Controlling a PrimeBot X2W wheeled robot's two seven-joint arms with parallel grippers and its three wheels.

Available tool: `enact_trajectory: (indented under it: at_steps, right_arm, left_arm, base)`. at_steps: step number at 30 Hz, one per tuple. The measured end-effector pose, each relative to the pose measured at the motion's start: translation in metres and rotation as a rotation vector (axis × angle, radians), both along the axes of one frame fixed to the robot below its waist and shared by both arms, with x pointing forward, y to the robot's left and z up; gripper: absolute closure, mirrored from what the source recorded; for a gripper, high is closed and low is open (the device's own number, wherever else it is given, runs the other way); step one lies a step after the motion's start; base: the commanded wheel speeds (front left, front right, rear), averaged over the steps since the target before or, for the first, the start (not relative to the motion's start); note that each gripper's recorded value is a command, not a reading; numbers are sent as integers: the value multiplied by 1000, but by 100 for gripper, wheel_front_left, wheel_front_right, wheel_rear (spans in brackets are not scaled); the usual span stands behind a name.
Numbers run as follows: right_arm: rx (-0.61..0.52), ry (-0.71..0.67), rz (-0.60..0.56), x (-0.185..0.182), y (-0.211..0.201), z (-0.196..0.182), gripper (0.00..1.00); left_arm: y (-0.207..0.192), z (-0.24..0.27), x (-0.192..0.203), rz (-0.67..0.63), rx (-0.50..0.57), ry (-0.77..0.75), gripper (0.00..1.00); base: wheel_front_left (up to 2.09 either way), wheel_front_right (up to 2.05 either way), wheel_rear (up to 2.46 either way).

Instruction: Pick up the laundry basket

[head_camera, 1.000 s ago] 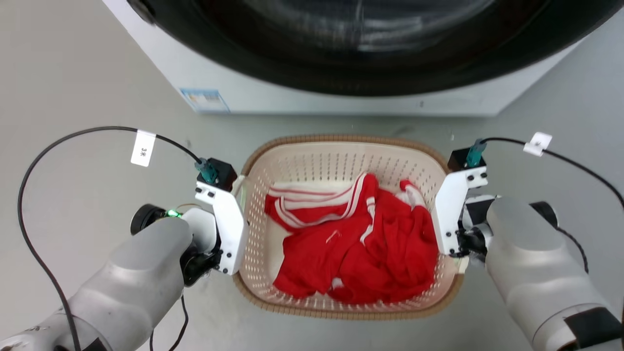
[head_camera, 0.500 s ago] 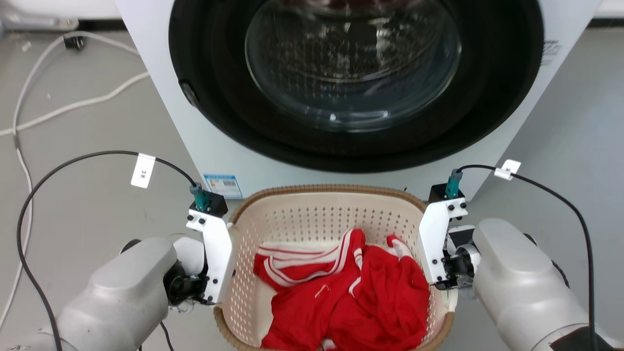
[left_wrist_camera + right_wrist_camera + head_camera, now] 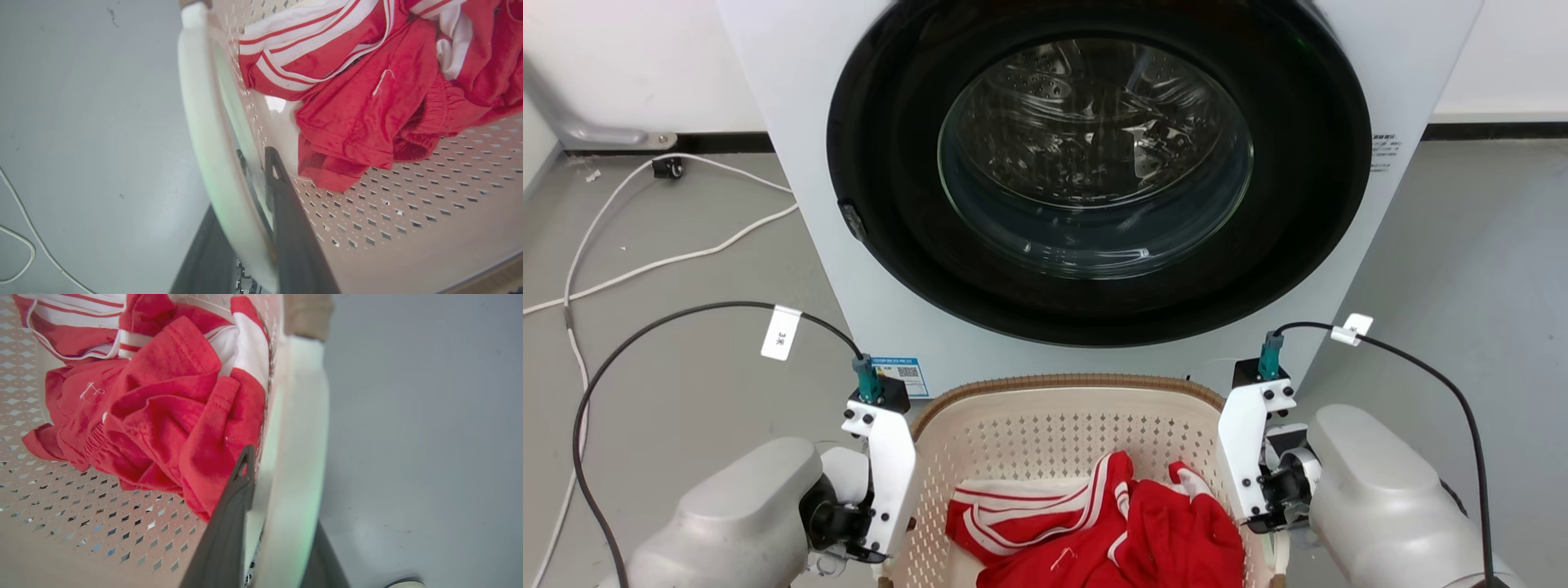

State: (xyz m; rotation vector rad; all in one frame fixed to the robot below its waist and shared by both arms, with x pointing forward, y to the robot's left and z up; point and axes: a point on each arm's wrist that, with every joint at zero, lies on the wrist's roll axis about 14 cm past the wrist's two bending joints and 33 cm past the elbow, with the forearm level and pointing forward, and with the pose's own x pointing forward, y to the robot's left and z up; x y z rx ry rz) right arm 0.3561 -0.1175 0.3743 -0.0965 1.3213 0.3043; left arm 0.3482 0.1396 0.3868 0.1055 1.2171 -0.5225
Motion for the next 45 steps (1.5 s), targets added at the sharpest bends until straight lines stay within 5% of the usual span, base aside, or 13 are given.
enact_trajectory:
  at_steps: [45]
  right_arm:
    - [12,0,-9,-12,0,0,100]
  left_arm:
    - [-2,2,-12,3,-2,20,100]
  base:
    - [0,0,0]
